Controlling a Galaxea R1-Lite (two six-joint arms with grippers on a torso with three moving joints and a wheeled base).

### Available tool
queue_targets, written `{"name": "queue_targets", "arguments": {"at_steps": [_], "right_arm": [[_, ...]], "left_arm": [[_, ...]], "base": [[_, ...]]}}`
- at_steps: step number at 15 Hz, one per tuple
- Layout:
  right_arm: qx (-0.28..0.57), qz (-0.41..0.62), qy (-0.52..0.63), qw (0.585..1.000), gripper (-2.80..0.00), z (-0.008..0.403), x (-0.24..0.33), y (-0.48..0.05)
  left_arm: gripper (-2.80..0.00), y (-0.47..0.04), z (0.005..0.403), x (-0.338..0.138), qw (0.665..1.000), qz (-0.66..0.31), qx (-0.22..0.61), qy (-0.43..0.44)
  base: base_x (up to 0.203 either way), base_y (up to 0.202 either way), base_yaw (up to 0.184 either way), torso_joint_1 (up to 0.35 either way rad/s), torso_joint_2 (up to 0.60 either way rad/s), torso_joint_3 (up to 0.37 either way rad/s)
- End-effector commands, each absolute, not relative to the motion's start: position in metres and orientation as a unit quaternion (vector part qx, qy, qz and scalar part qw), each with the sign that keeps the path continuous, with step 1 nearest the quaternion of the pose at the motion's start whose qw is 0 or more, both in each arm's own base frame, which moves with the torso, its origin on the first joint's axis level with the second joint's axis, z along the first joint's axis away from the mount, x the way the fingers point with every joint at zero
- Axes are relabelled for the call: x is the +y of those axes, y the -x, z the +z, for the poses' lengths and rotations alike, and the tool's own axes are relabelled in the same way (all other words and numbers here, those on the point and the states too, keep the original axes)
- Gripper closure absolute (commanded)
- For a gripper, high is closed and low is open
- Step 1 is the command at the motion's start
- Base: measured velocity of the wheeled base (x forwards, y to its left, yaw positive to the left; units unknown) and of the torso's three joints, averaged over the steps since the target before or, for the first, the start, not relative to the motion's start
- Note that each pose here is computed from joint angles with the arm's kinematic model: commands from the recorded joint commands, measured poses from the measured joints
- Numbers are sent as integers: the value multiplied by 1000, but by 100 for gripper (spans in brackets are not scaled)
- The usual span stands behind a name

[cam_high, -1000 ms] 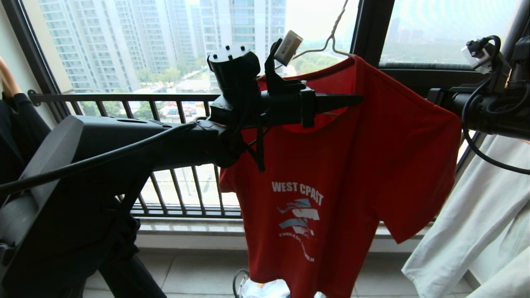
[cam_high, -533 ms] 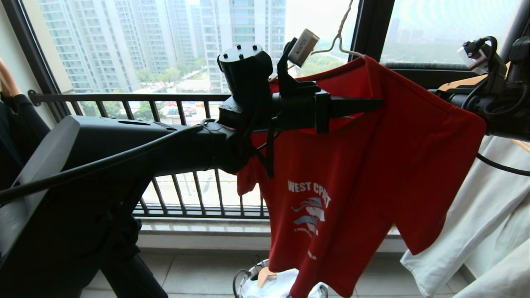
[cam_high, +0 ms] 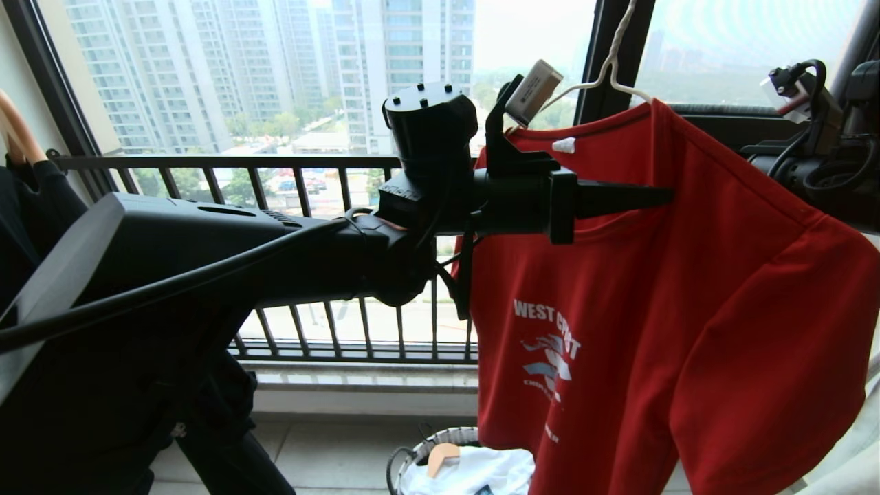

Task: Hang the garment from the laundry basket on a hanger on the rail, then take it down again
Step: Take the clothes off the clothes rack

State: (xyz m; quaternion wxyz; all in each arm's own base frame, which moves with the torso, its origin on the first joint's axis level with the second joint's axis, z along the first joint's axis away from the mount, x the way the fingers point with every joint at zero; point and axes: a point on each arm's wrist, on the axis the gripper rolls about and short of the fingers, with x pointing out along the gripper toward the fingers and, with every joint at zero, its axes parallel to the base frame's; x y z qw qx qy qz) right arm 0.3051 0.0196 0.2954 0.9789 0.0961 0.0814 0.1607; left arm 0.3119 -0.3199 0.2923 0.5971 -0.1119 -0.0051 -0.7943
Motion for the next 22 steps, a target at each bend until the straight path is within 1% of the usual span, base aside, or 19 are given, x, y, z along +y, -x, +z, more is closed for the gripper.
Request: {"name": "queue_targets", "arguments": {"at_steps": [1,2,4,6,11,12,13,15,17,18,19,22], "right_arm": [[82,162,-97,979,0,295,20,-306],[82,162,-97,979,0,295,20,-306],[82,162,-97,979,0,295,20,-306],[82,162,-97,979,0,295,20,-306],[82,162,-97,979,0,295,20,-306],[82,162,-97,979,0,295,20,-306],[82,162,-97,979,0,295,20,-305],[81,162,-97,979,0,295,20,-305],[82,162,-97,979,0,295,20,-305],[80,162,-96,979,0,296,20,-305],[80,160,-97,979,0,296,19,-305],[77,161,-96,979,0,298,19,-303]], "left_arm": [[0,-308,300,-317,594,-796,-11,111],[0,-307,303,-315,597,-794,-7,112],[0,-313,307,-309,617,-778,-3,120],[0,-318,305,-306,626,-770,-4,120],[0,-324,302,-302,635,-764,-13,111],[-248,-324,303,-301,635,-764,-16,110],[-280,-324,305,-301,635,-764,-17,110],[-280,-324,305,-299,637,-763,-17,109],[-280,-330,302,-292,649,-752,-13,112],[-280,-335,297,-287,669,-734,-11,118],[-280,-342,291,-281,695,-707,-7,128],[-280,-347,280,-257,743,-653,13,145]], "base": [[0,0,0,0,0,0],[0,0,0,0,0,0],[0,0,0,0,0,0],[0,0,0,0,0,0],[0,0,0,0,0,0],[0,0,0,0,0,0],[0,0,0,0,0,0],[0,0,0,0,0,0],[0,0,0,0,0,0],[0,0,0,0,0,0],[0,0,0,0,0,0],[0,0,0,0,0,0]]}}
